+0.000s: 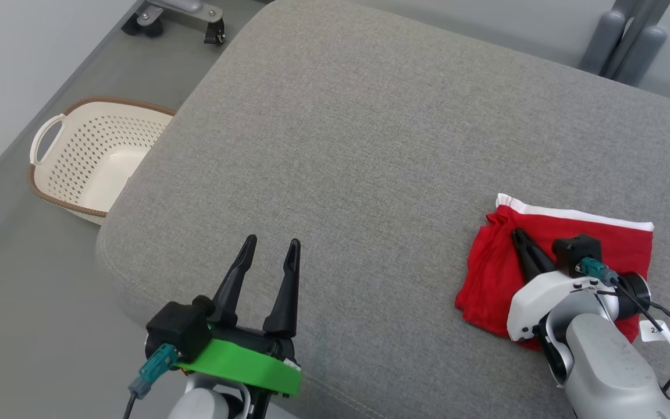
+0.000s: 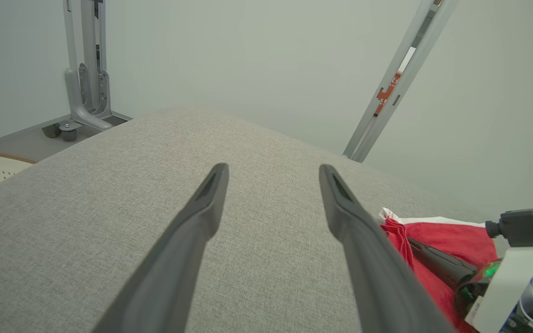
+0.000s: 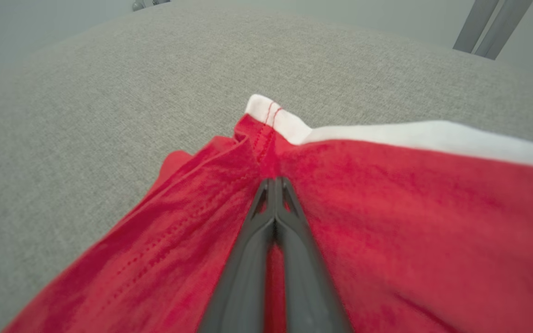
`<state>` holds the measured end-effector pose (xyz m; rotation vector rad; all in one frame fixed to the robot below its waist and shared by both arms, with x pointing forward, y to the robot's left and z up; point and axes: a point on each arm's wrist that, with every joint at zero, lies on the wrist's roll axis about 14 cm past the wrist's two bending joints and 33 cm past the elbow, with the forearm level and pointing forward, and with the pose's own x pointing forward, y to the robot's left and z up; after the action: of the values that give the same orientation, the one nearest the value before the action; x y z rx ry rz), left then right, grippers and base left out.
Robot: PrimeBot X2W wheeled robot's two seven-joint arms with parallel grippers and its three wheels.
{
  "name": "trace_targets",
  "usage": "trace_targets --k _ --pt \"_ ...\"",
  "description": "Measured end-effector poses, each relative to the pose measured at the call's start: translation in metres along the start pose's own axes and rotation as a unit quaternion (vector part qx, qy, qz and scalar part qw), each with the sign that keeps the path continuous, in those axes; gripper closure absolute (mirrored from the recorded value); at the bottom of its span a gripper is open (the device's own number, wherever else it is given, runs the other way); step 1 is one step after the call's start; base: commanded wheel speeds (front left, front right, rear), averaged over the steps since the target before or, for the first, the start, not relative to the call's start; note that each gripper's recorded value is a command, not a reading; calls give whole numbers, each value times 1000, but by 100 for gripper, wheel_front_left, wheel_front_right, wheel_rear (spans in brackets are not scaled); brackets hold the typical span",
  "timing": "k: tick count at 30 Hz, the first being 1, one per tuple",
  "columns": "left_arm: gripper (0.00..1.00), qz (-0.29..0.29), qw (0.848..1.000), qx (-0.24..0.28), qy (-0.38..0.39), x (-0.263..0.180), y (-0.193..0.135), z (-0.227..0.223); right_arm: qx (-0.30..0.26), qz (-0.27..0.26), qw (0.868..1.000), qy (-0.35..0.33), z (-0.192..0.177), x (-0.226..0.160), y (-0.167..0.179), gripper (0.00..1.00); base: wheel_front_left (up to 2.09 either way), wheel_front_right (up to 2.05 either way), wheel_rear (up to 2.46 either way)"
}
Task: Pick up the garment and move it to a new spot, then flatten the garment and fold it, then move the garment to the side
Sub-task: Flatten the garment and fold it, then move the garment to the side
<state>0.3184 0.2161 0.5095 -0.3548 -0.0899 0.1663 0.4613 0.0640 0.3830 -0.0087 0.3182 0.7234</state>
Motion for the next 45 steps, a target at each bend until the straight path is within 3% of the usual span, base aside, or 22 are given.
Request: trace_targets --k 9,19,20,21,22,34,45 --pt "0 -11 1000 9 -7 6 -3 3 24 -14 998 -64 40 -8 -5 100 0 0 0" --pt "0 -50 999 5 -20 23 -22 7 24 -99 978 -183 102 -75 -59 100 0 0 0" --pt "0 -55 998 4 -19 25 -24 7 21 -108 976 -190 105 -83 -64 76 0 0 0" --pt "0 -63 998 4 -18 28 -29 5 15 -124 971 -201 109 -96 -73 29 0 0 0" --pt "0 -67 998 3 -19 30 -31 6 15 -136 969 -208 111 -104 -78 0 0 0 0" --pt "0 -145 989 1 2 51 -80 -13 18 -255 941 -224 93 -195 -113 0 0 0 0" --pt "0 -173 985 0 11 51 -98 -20 18 -280 933 -227 90 -215 -119 0 0 0 0"
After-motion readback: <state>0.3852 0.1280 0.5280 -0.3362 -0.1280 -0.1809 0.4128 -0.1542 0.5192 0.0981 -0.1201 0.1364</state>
